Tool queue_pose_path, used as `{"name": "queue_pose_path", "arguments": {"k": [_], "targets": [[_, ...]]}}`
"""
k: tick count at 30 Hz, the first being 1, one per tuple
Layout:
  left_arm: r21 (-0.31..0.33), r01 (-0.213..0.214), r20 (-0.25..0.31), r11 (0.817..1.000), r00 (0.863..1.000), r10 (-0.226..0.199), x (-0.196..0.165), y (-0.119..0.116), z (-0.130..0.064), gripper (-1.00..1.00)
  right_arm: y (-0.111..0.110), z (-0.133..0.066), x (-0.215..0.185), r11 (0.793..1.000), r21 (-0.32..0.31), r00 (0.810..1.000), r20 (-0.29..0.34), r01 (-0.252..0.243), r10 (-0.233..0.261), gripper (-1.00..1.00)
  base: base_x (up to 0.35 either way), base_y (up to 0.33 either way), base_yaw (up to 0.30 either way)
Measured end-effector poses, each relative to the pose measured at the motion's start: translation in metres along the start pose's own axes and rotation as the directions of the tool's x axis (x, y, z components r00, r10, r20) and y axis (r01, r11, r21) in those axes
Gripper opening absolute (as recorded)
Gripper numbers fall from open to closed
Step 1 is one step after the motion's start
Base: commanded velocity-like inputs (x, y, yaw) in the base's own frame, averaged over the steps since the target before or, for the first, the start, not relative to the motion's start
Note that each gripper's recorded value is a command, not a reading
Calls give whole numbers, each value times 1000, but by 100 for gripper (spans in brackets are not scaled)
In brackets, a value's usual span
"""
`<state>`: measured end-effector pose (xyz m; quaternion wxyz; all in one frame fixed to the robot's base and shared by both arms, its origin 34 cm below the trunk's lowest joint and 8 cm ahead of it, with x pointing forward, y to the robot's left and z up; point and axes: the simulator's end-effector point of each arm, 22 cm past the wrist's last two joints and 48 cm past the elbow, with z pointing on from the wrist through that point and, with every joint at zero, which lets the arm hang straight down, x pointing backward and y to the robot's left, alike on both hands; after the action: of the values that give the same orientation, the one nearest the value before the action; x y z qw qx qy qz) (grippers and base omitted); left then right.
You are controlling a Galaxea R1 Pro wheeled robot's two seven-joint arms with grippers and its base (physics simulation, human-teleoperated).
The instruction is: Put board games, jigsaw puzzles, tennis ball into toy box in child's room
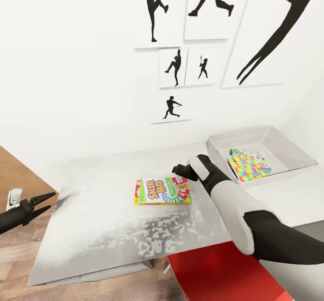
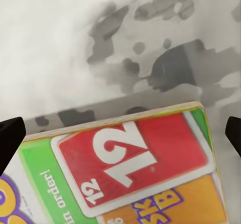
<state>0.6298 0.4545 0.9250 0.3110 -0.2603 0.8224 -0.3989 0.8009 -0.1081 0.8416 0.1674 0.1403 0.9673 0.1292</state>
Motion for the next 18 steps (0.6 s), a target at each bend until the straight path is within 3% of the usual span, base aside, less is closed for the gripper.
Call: {"name": "queue_pose_path", "arguments": {"k": [18], "targets": [[-16, 13, -15, 1000, 1000, -13, 6, 11, 5, 100, -6, 14, 9, 1000, 9, 1000, -23, -5, 5, 100, 0, 0, 0]]}}
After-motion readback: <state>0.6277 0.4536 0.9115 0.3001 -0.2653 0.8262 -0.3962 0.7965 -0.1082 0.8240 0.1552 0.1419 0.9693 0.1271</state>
